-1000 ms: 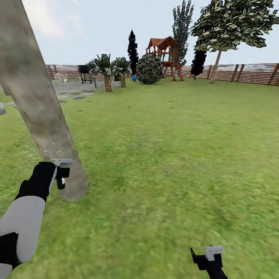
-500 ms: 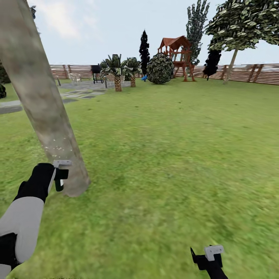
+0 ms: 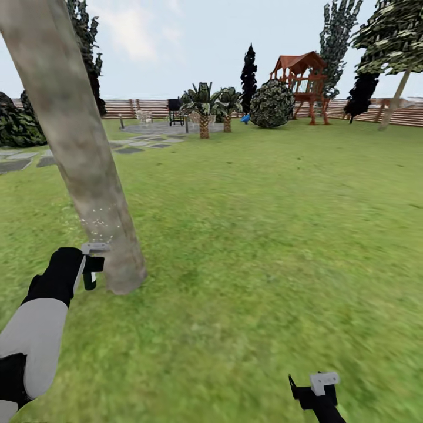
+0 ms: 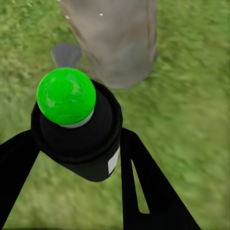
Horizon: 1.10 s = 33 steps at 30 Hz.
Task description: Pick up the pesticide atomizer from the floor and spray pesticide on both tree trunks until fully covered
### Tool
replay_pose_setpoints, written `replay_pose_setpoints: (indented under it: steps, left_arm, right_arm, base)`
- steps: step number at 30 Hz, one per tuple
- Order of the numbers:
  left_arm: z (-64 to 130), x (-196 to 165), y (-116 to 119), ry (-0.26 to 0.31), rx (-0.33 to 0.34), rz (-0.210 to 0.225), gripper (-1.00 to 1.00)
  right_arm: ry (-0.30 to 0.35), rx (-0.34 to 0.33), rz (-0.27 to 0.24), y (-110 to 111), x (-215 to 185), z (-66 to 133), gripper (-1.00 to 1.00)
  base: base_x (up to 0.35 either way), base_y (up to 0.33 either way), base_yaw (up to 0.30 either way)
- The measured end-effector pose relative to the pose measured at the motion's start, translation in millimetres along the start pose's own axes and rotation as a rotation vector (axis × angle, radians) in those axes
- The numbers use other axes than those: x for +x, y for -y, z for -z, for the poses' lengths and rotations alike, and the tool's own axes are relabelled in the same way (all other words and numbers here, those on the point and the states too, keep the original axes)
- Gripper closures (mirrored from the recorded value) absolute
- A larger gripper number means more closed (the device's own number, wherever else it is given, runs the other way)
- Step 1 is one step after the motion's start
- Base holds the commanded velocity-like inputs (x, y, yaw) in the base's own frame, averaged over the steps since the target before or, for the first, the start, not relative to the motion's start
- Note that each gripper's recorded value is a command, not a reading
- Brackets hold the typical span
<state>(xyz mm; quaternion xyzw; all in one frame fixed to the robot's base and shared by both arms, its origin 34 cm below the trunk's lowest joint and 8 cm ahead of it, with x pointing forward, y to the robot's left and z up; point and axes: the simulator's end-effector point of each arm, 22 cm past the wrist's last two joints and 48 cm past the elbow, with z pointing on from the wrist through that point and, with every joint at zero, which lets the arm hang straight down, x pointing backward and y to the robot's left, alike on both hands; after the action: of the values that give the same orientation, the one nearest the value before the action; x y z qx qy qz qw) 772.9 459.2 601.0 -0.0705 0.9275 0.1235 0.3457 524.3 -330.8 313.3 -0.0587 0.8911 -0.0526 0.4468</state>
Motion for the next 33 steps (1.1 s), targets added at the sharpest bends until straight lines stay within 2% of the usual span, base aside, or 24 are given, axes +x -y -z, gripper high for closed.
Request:
replay_pose_setpoints:
  steps: [4,22,33]
  left_arm:
    - [0.0,0.0,0.1,0.000,0.001,0.001,1.00]
    - [-0.2,0.6,-3.9,-0.001,-0.004,0.005,1.00]
    - [2.3,-5.7,-3.5,0.013,-0.002,0.014,1.00]
  right_arm:
    - [0.001,0.000,0.000,0.2,-0.2,-0.1,-1.00]
    - [0.001,0.001,0.000,0.3,-0.3,-0.1,-1.00]
    - [0.000,0.000,0.000,0.1,-0.2,-0.3,-1.00]
  base:
    - [0.188,-0.238,0.140]
    - [0.191,-0.230,0.007]
    - [-0.023,-0.247,0.257]
